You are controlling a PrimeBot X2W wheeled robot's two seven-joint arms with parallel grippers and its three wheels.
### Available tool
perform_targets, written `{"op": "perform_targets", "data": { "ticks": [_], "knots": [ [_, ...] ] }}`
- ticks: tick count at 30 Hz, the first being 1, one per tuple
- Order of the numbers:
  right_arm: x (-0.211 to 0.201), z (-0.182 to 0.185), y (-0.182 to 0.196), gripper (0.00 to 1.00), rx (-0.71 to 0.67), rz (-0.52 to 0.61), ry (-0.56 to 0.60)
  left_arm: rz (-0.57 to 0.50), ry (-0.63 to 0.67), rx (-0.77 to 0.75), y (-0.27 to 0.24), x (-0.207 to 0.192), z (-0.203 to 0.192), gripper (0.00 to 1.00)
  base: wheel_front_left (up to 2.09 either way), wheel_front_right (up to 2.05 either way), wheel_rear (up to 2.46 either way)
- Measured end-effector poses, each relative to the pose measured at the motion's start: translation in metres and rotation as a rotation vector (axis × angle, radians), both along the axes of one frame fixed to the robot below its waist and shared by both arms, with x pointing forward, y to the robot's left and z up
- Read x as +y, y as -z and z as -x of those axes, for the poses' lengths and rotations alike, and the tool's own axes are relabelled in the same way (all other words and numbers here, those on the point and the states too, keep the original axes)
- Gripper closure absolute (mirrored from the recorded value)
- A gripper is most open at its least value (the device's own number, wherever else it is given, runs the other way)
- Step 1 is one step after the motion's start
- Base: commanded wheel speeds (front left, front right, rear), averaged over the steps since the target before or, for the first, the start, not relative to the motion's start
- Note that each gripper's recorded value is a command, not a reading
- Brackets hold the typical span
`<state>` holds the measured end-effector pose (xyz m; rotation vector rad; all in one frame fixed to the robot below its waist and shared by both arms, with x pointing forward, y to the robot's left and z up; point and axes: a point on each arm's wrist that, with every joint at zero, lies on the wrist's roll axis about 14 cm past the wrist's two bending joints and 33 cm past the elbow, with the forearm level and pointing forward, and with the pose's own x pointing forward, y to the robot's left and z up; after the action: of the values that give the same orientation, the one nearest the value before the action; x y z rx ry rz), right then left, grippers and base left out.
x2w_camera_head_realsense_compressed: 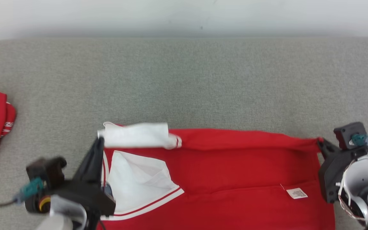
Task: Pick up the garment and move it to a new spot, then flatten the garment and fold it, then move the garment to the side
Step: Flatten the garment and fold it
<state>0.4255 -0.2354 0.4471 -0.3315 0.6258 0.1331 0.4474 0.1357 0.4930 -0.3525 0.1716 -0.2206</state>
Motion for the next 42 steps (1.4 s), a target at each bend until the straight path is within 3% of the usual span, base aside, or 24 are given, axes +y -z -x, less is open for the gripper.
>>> {"op": "perform_targets", "data": {
  "ticks": [7,16,28,30,31,32,40,41,42],
  "knots": [
    [0.0,0.02,0.004,1.0,0.087,0.031,-0.037,0.091,-0.032,0.099,0.014,-0.001,0.049,1.0,0.0,0.0,0.0],
    [-0.003,0.034,0.018,1.0,0.193,0.094,-0.084,0.18,-0.064,0.193,0.031,0.002,0.075,1.0,0.0,0.0,0.0],
    [-0.009,0.046,0.027,1.0,0.27,0.123,-0.09,0.215,-0.069,0.308,0.056,0.005,0.1,1.0,0.0,0.0,0.0],
    [-0.01,0.046,0.027,0.73,0.272,0.121,-0.085,0.214,-0.072,0.315,0.058,0.006,0.101,1.0,0.0,0.0,0.0],
    [-0.011,0.046,0.026,0.07,0.273,0.116,-0.077,0.214,-0.073,0.319,0.058,0.006,0.102,1.0,0.0,0.0,0.0],
    [-0.012,0.045,0.025,0.0,0.269,0.109,-0.069,0.213,-0.073,0.32,0.059,0.007,0.102,1.0,0.0,0.0,0.0],
    [-0.012,0.038,0.01,0.0,0.173,0.003,0.019,0.177,-0.052,0.392,0.076,0.005,0.117,1.0,0.0,0.0,0.0],
    [-0.013,0.037,0.007,0.0,0.155,-0.014,0.034,0.17,-0.054,0.393,0.077,0.006,0.117,0.76,0.0,0.0,0.0],
    [-0.012,0.036,0.004,0.0,0.135,-0.032,0.045,0.157,-0.051,0.392,0.078,0.006,0.118,0.0,0.0,0.0,0.0]
  ]
}}
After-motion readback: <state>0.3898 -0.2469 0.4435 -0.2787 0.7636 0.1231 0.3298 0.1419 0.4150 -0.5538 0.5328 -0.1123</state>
